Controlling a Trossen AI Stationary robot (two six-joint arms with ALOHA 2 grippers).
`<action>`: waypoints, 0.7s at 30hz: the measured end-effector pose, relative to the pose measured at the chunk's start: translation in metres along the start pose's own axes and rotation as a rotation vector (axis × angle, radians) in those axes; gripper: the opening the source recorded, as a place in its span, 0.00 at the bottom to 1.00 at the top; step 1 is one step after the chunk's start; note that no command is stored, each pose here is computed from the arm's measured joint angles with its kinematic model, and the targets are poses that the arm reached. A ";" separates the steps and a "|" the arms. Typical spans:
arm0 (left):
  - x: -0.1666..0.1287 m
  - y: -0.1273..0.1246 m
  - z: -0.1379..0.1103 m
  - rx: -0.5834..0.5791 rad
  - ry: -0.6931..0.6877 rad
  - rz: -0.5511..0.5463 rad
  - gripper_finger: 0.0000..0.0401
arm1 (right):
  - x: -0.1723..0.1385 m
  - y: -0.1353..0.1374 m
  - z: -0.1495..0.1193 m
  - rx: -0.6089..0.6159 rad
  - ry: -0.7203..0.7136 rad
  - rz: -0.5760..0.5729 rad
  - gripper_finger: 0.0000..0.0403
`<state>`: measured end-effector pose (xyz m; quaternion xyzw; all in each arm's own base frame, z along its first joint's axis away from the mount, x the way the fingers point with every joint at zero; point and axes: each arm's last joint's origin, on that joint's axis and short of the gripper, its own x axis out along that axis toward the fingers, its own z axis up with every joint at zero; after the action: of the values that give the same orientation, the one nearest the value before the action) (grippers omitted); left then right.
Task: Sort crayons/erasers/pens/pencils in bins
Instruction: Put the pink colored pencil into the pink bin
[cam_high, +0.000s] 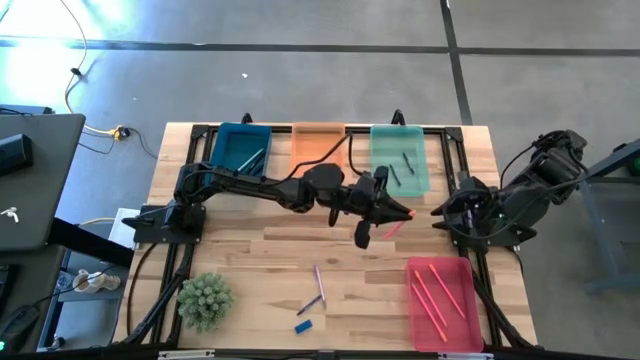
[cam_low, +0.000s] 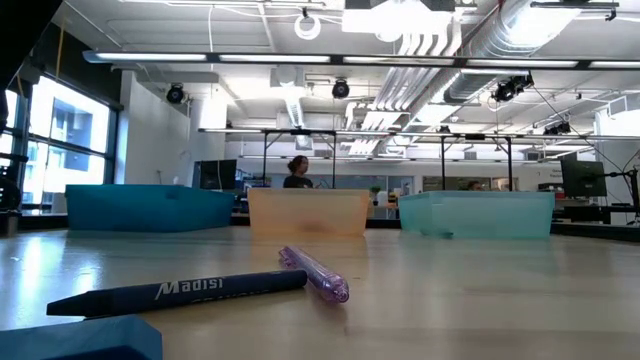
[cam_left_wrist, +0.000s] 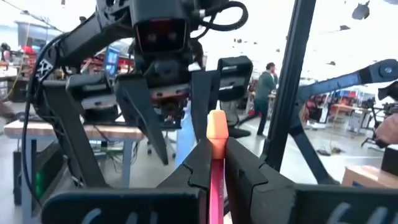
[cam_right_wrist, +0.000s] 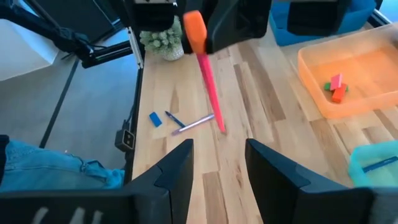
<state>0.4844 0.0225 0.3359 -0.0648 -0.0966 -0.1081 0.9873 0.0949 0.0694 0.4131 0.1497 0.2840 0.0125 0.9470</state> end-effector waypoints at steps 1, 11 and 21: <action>0.000 0.000 0.001 -0.004 -0.007 -0.002 0.02 | 0.000 0.000 0.000 0.004 0.002 0.000 0.34; 0.000 -0.001 0.006 -0.009 -0.060 -0.012 0.02 | 0.015 0.010 0.000 -0.022 0.014 -0.057 0.35; 0.000 -0.002 0.009 -0.026 -0.088 -0.018 0.02 | 0.034 0.022 0.002 -0.131 -0.042 -0.164 0.50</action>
<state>0.4820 0.0220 0.3449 -0.0817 -0.1392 -0.1153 0.9801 0.1257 0.0931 0.4031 0.0642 0.2742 -0.0495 0.9583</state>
